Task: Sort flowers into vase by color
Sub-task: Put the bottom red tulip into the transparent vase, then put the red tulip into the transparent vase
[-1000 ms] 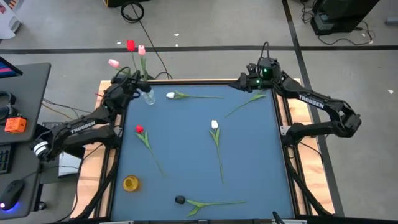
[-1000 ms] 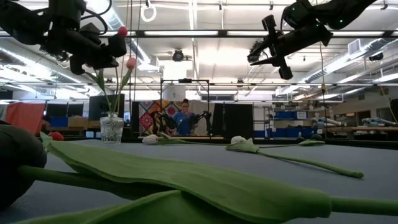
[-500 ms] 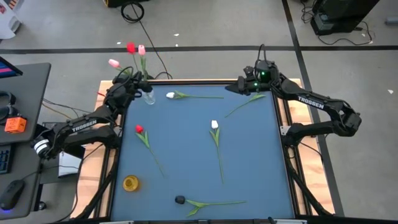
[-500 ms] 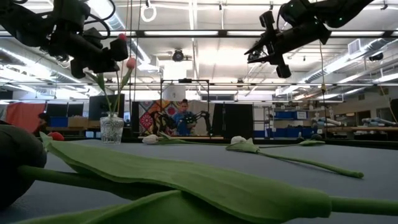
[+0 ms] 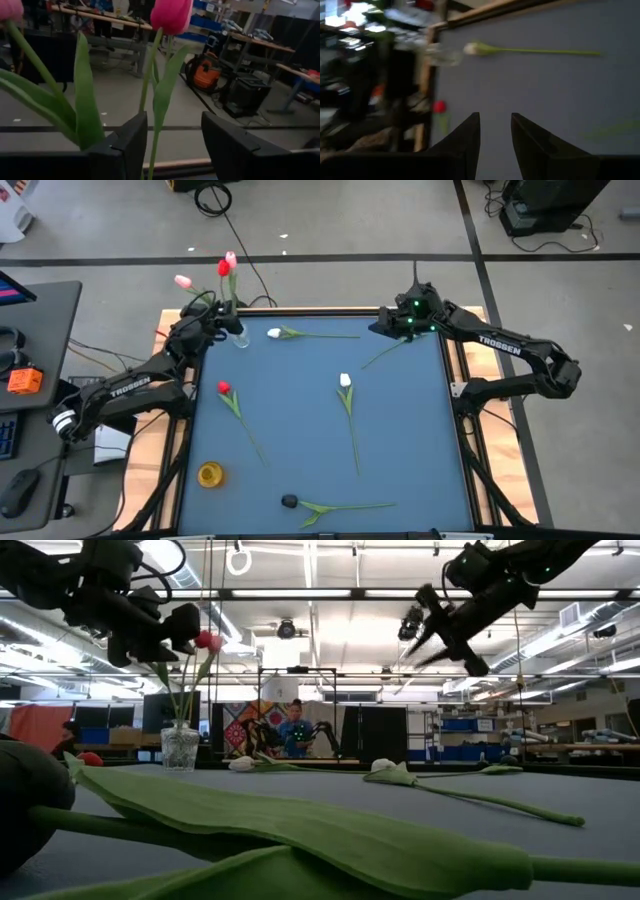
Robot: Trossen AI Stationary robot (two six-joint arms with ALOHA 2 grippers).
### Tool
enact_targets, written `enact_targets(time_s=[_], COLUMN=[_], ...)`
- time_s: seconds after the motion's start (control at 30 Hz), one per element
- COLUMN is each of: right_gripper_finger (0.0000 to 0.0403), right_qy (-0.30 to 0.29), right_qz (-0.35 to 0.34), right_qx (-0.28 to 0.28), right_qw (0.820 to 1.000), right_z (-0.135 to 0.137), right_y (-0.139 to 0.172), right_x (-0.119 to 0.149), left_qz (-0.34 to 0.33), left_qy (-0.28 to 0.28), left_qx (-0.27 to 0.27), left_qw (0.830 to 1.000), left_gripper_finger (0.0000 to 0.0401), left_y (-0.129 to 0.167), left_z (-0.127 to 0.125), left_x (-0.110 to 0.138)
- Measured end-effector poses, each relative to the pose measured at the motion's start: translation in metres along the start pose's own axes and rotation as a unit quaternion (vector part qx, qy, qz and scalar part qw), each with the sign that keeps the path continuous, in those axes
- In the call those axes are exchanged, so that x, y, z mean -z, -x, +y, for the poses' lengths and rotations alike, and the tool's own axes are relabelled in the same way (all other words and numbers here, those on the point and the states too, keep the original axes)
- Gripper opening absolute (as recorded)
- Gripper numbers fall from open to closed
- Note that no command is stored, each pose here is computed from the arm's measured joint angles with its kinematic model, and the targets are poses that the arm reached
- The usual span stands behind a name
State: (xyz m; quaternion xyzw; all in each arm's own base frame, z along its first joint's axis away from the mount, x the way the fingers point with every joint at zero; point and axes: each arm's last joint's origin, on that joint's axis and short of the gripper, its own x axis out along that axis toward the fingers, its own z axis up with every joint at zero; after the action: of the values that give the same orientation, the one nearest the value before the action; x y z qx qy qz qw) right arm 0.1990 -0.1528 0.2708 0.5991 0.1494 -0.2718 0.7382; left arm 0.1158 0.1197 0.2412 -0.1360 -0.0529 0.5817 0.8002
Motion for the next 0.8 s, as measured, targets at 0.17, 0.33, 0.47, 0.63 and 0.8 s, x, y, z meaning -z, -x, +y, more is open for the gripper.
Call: enact_targets(time_s=[0.17,0.33,0.47,0.63,0.8], right_gripper_finger=[0.0119,0.0119,0.0119,0.0119,0.0119], right_qy=[0.039,0.07,0.07,0.074,0.045], right_qz=[0.015,0.05,0.08,0.117,0.125], right_qx=[0.014,0.026,0.009,0.025,0.045], right_qw=[0.999,0.996,0.994,0.99,0.99], right_z=[-0.001,-0.004,-0.003,-0.003,-0.005], right_y=[-0.007,-0.032,-0.055,-0.08,-0.092], right_x=[0.006,0.014,0.022,0.035,0.045], left_qz=[-0.006,0.002,0.059,0.191,0.368], left_qy=[0.006,-0.011,-0.031,-0.032,0.015], left_qx=[0.025,0.038,0.054,0.104,0.12], left_qw=[1.0,0.999,0.996,0.975,0.922], left_gripper_finger=[0.0203,0.0204,0.0204,0.0204,0.02], left_y=[0.007,0.013,0.018,0.026,0.04], left_z=[0.001,0.002,-0.002,-0.012,-0.027], left_x=[-0.006,-0.01,-0.027,-0.042,-0.045])
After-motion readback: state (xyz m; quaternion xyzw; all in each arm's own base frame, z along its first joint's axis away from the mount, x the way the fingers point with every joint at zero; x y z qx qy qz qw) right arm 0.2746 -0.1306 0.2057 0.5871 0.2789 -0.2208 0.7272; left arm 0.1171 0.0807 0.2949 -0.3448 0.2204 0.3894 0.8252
